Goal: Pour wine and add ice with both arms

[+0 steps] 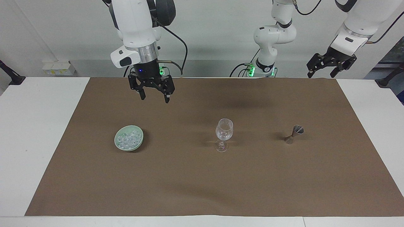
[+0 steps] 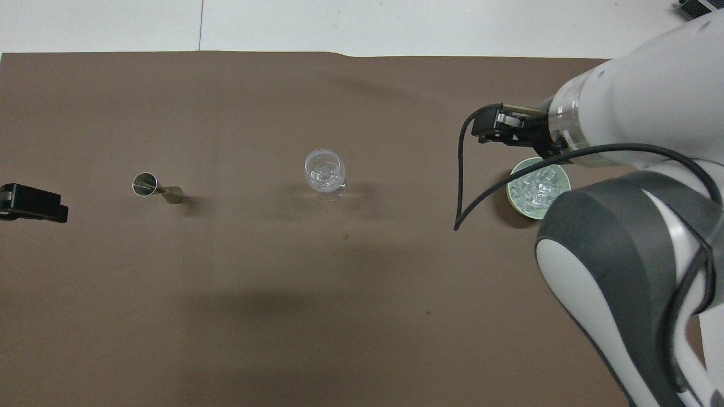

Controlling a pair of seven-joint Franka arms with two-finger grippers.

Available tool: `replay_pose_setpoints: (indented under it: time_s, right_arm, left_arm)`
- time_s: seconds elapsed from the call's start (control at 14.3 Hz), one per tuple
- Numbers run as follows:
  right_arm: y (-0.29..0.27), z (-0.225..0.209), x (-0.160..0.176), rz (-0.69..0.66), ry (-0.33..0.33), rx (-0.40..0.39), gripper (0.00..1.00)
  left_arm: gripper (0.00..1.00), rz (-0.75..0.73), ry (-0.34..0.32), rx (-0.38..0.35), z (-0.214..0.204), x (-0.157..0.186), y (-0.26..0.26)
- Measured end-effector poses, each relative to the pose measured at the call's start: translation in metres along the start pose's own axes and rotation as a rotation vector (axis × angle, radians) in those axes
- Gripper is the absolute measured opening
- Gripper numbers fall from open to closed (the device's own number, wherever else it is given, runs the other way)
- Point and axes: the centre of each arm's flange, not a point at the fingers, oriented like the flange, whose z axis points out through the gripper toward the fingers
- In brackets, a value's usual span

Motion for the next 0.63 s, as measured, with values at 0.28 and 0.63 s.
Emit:
replay_pose_setpoints:
  time_s: [0.28, 0.63]
  right_arm:
    - [0.033, -0.012, -0.005, -0.048, -0.06, -0.056, 1.0]
    - [0.056, -0.004, -0.001, -0.055, -0.117, -0.087, 1.0]
  left_arm:
    - [1.0, 0.0, 0.0, 0.0, 0.0, 0.0, 0.0]
    - [1.0, 0.0, 0.0, 0.0, 0.0, 0.0, 0.0]
